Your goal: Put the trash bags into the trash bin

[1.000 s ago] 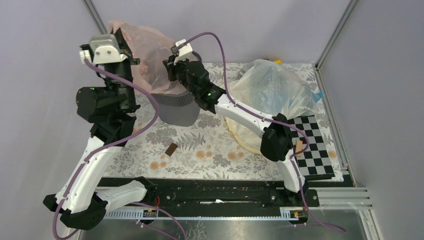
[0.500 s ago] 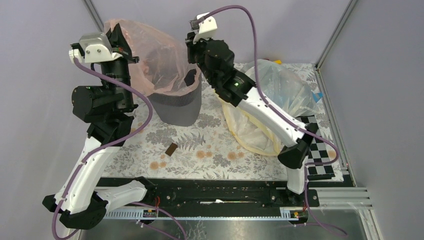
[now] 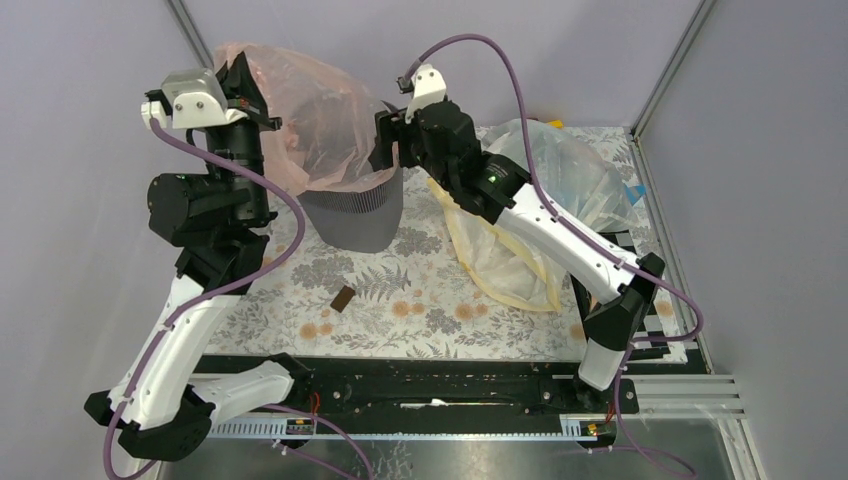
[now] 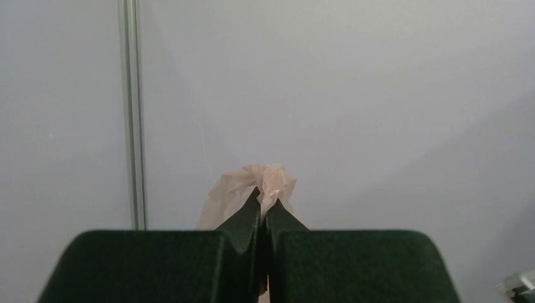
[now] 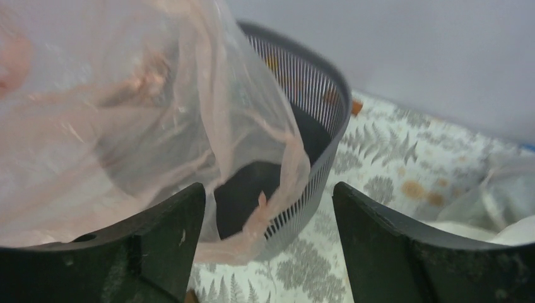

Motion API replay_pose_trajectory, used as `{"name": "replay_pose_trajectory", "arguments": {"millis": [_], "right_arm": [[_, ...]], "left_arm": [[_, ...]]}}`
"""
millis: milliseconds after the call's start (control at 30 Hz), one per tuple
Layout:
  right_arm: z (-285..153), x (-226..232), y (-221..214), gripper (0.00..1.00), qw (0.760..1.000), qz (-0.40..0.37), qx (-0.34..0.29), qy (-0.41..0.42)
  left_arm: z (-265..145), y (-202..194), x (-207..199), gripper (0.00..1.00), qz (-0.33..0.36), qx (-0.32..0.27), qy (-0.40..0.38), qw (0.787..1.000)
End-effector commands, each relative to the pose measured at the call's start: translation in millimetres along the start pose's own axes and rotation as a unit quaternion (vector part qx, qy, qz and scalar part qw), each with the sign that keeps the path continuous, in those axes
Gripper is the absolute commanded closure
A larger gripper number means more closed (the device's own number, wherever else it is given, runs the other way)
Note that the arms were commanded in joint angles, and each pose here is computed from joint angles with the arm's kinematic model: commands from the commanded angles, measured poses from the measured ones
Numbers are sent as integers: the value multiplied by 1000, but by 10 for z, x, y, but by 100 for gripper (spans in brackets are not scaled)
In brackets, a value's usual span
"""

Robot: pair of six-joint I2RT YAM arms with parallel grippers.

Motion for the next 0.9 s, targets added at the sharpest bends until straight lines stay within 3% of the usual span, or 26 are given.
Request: {"name": "replay_pose_trajectory", "arguments": {"millis": [0,167,200,367,400,600,867], "right_arm": [[31,-34,-113,22,998,55,30,20],[186,-65,-201,30,996,80,48,14],[211,-73,-219,36,995,85,53,10],[151,-98,-166,96,994,94,50,9],[112,-121,-127,100,995,94,43,2],[-151,-320,134,100,995,90,-3,-44],[-380,-609,328,100,990,95,-39,-94]], "left_arm": [[-33,87,59,100,-15,-14,4,1000],[-55,95,78,100,-16,-13,6,1000],[-58,97,80,100,-16,-13,5,1000],[-68,51,72,100,-9,-5,5,1000],[-70,23,62,100,-8,-2,5,1000],[-43,-77,-39,100,-22,25,-13,999],[32,-331,-154,100,12,75,-4,997]]}}
Point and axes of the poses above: each gripper's point midway between its finger pads, its own z axis out along the fingers, its own x axis along the line the jaws close on, y = z × x, the point moved 10 cm from there along -z, back along the fingers, and after that the axes turned 5 degrees about z, right-handed, at the moved point
